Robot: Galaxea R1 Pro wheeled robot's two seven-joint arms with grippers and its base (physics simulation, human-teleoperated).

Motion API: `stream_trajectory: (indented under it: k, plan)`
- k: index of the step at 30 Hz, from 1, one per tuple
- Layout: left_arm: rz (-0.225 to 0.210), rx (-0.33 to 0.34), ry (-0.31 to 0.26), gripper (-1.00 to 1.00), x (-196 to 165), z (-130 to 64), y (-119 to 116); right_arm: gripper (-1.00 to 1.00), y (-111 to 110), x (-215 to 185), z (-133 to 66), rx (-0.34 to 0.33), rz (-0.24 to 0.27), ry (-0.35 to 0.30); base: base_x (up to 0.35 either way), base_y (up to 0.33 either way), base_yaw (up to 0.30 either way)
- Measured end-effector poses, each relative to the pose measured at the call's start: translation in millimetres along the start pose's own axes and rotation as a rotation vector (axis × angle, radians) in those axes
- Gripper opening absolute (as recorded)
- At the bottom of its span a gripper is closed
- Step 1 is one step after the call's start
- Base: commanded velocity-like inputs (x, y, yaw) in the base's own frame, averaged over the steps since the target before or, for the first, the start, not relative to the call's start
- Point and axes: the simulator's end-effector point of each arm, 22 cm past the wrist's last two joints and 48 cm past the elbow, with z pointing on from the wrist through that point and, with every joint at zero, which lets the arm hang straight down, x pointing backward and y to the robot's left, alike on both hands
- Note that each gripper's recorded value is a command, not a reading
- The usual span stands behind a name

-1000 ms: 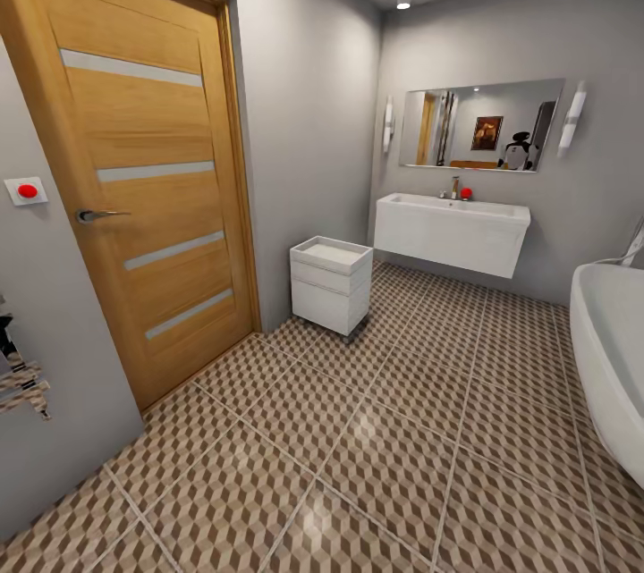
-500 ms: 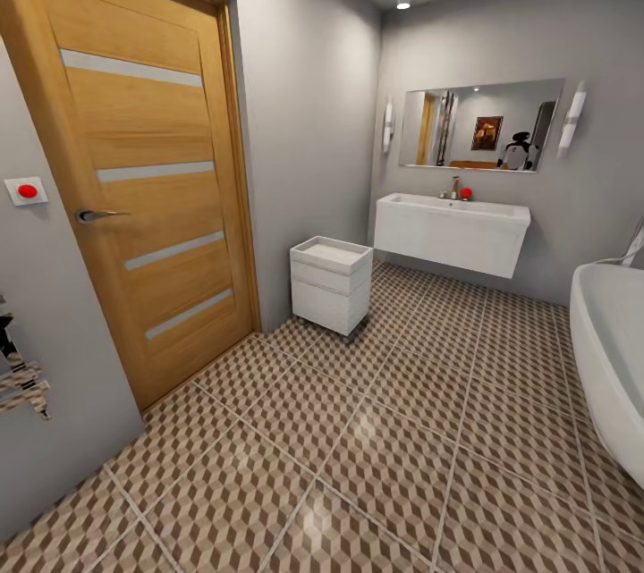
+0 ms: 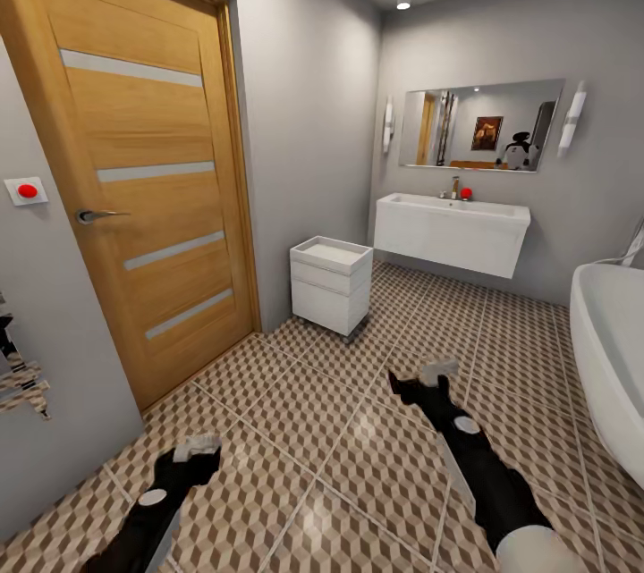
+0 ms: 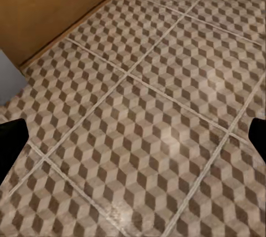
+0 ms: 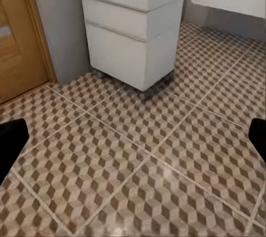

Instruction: Take the four mousetraps from the cabinet in the bathroom and place them on the bathroom floor. Make sure all four end up on the same floor surface, and ensure that at least two of them are either under or directly next to the same bathroom sink.

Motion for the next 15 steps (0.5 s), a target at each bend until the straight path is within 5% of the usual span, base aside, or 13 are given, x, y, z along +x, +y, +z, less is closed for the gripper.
stream_trajectory:
  k: [1, 2, 8, 15]
  plan:
    - [0.009, 0.001, 0.079, 1.00, 61.2, -14.3, 1.1, 1.00, 8.6, 78.5, -28.6, -0.018, 0.013, 0.114, 0.000, 0.000, 0.000]
    - [0.007, 0.000, 0.060, 1.00, 54.0, -11.6, 1.2, 1.00, 13.5, 108.4, -41.6, -0.030, 0.018, 0.159, 0.000, 0.000, 0.000]
    - [0.003, 0.000, 0.025, 1.00, 47.1, -7.8, 1.0, 1.00, 20.1, 107.1, -35.4, -0.064, 0.015, 0.148, 0.000, 0.000, 0.000]
    - [-0.006, 0.011, 0.065, 1.00, 71.5, -8.1, -8.7, 1.00, 21.5, 127.4, -38.7, -0.073, 0.014, 0.175, 0.000, 0.000, 0.000]
